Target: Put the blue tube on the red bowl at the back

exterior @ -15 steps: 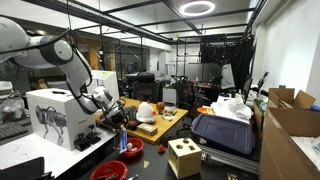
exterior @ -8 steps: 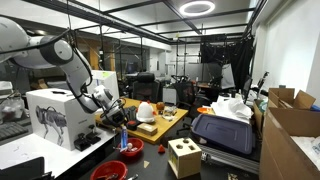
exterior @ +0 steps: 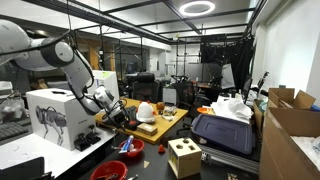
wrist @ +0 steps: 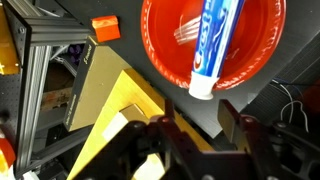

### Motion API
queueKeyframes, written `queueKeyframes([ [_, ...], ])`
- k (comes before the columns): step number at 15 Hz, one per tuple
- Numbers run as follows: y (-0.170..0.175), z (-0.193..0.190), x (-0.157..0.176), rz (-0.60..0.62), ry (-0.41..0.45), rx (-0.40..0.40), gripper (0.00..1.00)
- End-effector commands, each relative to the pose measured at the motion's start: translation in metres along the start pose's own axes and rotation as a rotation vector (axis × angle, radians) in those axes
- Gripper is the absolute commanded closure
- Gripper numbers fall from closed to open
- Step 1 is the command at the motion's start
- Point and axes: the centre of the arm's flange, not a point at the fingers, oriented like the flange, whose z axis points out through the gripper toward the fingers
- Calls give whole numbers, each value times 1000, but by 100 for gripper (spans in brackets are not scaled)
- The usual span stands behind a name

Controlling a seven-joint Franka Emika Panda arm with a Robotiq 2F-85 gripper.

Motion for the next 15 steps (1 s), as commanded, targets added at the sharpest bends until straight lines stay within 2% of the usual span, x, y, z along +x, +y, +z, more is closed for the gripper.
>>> queueKeyframes([
  [1,7,-2,-6,17,32,-25,16],
  [3,9,-6,-8,21,47,-21,3],
  [4,11,-7,-8,24,54,-19,0],
  [6,14,-9,-8,37,64,-13,0],
  [10,29,-28,-14,112,19,80,0],
  [15,64,-67,-42,218,-39,140,0],
])
